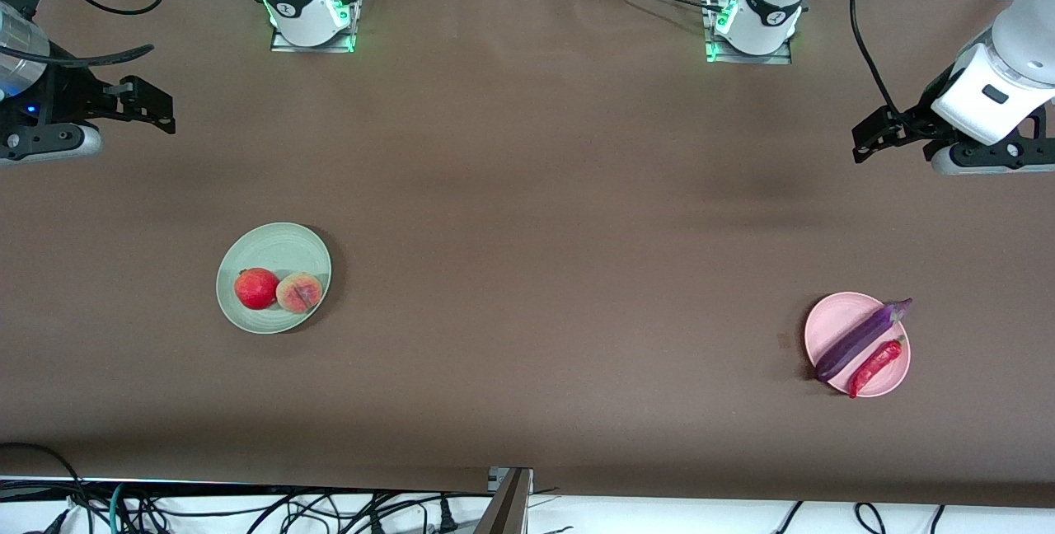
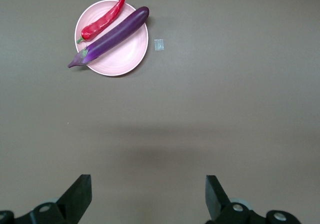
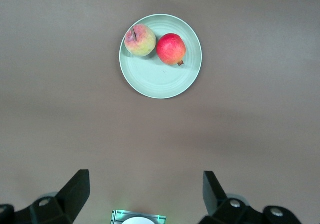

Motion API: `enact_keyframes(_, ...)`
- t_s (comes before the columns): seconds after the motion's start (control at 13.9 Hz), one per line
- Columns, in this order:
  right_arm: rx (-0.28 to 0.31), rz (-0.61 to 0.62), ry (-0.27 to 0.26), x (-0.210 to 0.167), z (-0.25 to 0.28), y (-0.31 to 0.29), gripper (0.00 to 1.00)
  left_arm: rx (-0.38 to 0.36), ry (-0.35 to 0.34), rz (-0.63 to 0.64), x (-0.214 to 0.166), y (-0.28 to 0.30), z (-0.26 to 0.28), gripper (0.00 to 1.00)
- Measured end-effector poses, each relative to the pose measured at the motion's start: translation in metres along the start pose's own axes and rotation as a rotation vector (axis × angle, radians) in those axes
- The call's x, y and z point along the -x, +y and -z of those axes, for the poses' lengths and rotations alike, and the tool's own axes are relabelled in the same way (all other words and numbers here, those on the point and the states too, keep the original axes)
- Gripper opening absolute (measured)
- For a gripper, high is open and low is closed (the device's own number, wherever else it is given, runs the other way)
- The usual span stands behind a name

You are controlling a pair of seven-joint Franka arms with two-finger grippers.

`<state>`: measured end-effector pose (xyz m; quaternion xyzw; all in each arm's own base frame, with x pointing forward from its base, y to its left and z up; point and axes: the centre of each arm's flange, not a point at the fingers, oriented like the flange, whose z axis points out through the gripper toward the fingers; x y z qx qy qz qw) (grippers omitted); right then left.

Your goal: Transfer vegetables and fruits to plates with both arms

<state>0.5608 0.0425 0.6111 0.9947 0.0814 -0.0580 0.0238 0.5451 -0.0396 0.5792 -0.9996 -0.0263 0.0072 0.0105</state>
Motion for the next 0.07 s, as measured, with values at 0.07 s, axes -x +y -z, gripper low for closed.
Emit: enact_keyframes(0.07,0.0,0.0,-0.001,-0.0005,-0.0007,0.0001,1.0,0.0,0.0,0.0,0.0,0.0,0.0,1.0)
